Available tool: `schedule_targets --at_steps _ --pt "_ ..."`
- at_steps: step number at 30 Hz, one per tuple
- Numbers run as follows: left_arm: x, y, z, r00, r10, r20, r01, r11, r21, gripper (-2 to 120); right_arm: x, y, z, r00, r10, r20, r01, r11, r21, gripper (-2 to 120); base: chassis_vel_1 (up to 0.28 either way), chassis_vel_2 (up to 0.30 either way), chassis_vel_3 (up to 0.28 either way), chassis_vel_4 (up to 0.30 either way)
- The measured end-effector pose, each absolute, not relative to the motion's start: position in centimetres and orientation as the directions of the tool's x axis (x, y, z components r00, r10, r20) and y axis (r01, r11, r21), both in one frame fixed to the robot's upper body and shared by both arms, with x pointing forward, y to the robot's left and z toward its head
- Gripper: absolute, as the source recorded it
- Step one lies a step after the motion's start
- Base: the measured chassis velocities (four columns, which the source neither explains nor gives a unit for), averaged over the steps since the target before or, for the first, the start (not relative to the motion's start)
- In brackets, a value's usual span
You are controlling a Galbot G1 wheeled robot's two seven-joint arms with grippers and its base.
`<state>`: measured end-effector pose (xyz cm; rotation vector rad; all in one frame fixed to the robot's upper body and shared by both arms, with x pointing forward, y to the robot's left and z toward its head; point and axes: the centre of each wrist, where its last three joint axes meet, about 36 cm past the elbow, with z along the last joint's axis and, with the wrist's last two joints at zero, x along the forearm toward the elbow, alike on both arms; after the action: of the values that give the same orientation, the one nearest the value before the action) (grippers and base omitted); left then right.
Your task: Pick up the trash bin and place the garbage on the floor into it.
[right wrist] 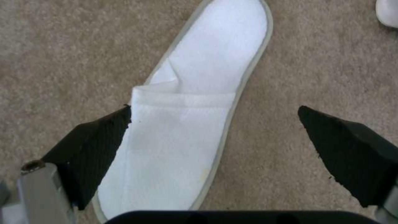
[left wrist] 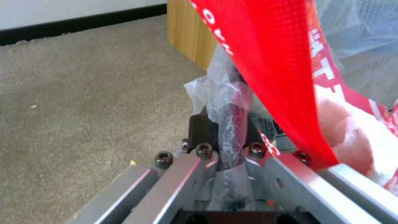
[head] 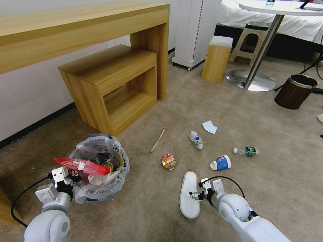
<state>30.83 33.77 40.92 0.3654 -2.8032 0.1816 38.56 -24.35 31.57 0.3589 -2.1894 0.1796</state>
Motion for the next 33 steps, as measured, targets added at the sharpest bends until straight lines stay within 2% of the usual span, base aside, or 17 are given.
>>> schedule_targets --at_steps 33 --pt "30.8 33.9 40.7 -0.925 -0.228 0.305 -0.267 0.959 -0.091 0 37.7 -22.9 30.3 -0.545 -0.199 0.814 -0.354 0.935 -0.008 100 0.000 0.000 0.000 0.000"
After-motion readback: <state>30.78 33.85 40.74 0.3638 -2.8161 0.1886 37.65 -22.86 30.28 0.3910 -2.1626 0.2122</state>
